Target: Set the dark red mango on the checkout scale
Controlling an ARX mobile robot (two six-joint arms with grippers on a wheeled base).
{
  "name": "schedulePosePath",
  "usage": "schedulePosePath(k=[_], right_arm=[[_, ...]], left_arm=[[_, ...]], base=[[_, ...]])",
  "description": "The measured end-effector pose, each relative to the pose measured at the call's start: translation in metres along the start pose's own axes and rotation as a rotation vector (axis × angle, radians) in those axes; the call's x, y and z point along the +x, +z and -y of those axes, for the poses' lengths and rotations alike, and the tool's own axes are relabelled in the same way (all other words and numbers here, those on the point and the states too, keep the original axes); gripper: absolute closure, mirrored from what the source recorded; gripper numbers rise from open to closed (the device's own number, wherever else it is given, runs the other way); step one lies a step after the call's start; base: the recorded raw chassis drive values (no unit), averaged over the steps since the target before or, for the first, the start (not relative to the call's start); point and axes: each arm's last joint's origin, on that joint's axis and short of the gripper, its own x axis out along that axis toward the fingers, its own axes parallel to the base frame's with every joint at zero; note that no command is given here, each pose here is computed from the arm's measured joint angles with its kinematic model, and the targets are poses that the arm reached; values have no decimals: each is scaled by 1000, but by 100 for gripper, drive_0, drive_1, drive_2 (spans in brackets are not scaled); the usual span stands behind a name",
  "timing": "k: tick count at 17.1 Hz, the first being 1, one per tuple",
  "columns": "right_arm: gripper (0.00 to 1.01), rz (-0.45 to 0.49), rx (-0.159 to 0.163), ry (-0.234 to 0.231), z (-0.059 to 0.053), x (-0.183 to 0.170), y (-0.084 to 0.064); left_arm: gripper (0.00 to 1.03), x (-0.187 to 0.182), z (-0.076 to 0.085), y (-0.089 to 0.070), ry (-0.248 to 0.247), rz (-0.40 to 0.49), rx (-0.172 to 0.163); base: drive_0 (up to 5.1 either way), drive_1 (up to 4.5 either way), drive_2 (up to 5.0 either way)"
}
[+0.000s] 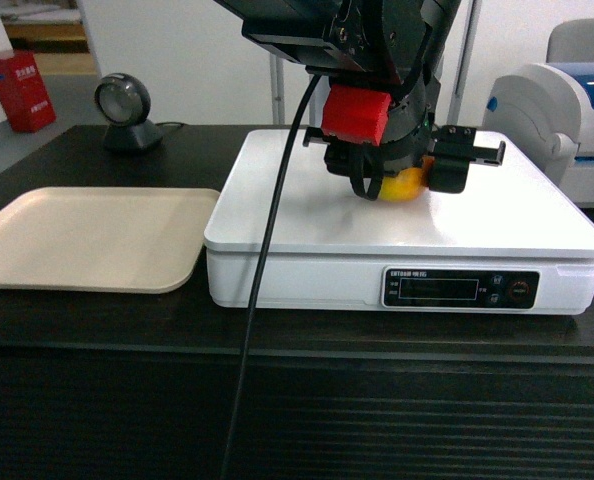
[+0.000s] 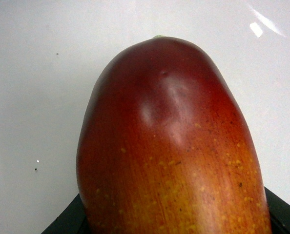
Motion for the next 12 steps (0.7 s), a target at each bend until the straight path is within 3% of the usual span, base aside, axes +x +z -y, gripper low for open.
schedulePosePath(k=[7, 11, 12], right_arm=[[3, 0, 0, 0, 0, 0, 0], [3, 0, 0, 0, 0, 0, 0], [3, 0, 0, 0, 0, 0, 0]], left_arm=[[42, -3, 6, 2, -10, -8, -11], [3, -6, 9, 6, -43, 24, -26], [6, -15, 9, 11, -43, 50, -28]], base=[[0, 0, 0], [0, 0, 0], [0, 0, 0]])
